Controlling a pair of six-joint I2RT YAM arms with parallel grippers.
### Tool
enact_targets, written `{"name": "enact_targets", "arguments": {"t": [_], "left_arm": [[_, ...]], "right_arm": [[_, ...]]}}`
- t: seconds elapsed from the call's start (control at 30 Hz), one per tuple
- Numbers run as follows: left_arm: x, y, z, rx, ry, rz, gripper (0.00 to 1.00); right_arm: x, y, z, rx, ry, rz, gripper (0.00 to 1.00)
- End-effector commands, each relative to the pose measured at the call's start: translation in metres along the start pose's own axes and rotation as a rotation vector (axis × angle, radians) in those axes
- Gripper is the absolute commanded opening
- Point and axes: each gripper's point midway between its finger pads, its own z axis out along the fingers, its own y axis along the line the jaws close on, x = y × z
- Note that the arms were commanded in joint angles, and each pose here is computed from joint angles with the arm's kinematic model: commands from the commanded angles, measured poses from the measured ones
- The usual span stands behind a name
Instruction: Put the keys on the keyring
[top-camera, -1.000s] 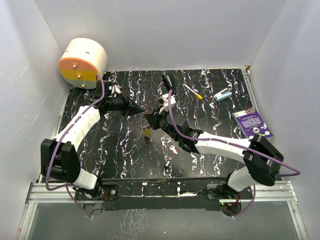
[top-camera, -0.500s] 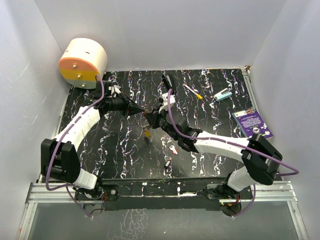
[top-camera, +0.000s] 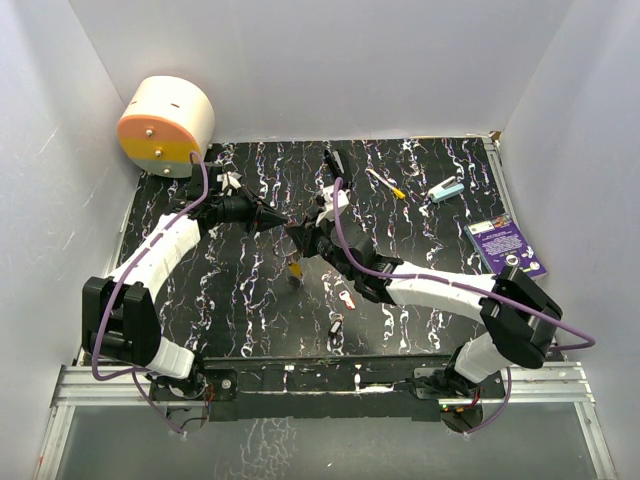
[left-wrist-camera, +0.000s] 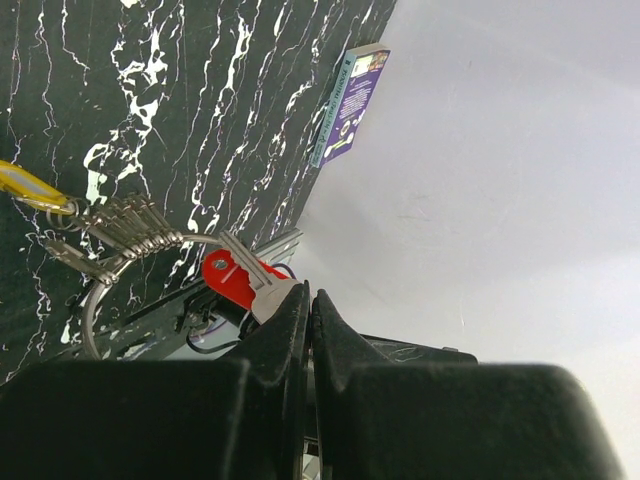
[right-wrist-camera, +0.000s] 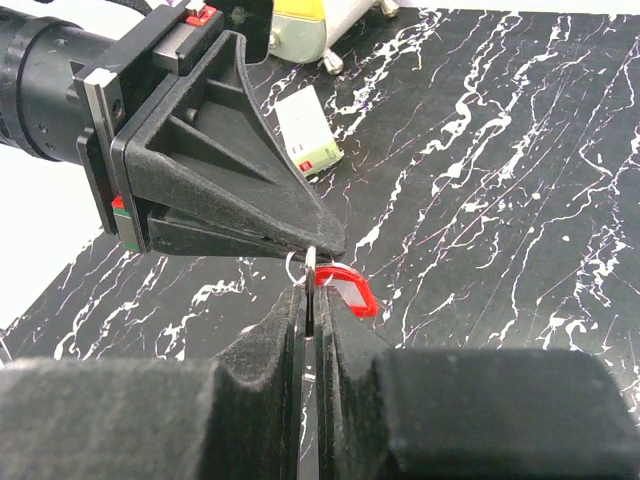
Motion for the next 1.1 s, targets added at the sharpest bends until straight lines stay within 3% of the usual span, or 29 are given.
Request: {"name": "enact_targets", "arguments": {"t": [0.0,1.07], "left_arm": [[0.017,-0.017,-0.012,0.055,0.048,0.016,0.0],[0.017,-0.022,-0.012,0.073,0.056,0.011,0.0]], "right_arm": [[-0.049,0.029,0.009,-0.091,-0.14,0.049,0.08],[-0.006,0.04,0.017,-0.175,-0.024,0.116,0.08]]}}
